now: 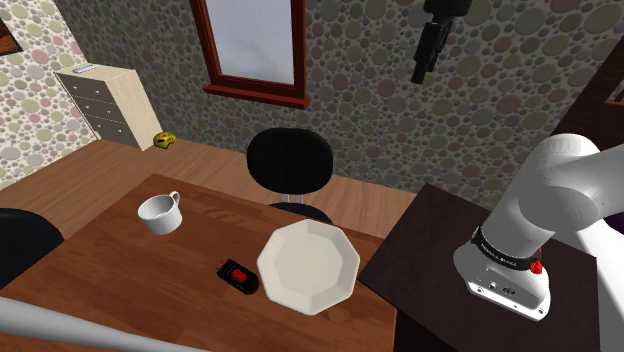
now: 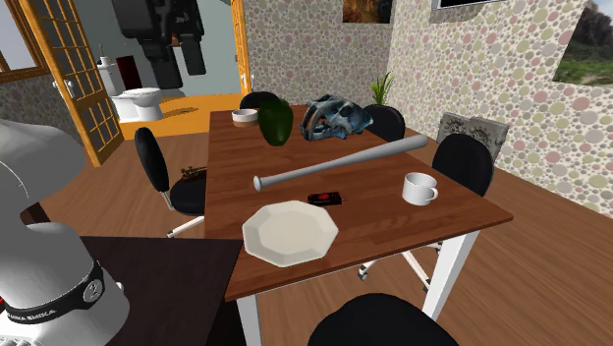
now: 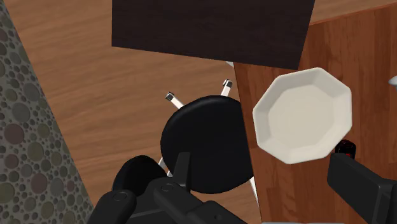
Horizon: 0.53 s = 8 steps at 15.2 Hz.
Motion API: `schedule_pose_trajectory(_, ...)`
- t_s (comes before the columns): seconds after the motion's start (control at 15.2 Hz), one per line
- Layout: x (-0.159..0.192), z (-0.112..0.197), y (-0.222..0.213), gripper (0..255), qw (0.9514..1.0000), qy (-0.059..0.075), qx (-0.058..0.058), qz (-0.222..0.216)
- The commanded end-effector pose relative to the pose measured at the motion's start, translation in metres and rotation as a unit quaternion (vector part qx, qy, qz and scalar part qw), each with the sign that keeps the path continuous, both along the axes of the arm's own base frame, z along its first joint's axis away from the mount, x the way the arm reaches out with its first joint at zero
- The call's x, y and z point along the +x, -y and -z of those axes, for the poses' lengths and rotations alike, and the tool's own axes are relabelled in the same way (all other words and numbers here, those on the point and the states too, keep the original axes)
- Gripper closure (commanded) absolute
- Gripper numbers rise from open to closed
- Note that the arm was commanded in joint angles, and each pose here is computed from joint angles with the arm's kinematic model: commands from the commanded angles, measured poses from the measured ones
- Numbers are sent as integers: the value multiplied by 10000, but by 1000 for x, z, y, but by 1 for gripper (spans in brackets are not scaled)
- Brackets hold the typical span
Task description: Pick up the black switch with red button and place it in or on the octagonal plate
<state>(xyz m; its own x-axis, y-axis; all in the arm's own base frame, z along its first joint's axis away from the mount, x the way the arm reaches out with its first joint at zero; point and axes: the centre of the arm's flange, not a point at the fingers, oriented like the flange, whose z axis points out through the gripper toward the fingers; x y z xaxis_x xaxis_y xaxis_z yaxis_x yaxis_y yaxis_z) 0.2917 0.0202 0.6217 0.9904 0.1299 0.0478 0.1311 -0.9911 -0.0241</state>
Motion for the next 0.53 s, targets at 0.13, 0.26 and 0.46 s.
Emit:
schedule_pose_trajectory(0.13, 11, 17, -18, 0, 10000, -39, 6, 7)
schedule_pose_trajectory(0.26, 23, 33, -35, 0, 10000, -77, 12, 14)
schedule_pose_trajectory(0.46, 39, 58, -62, 0, 9999, -135, 21, 25)
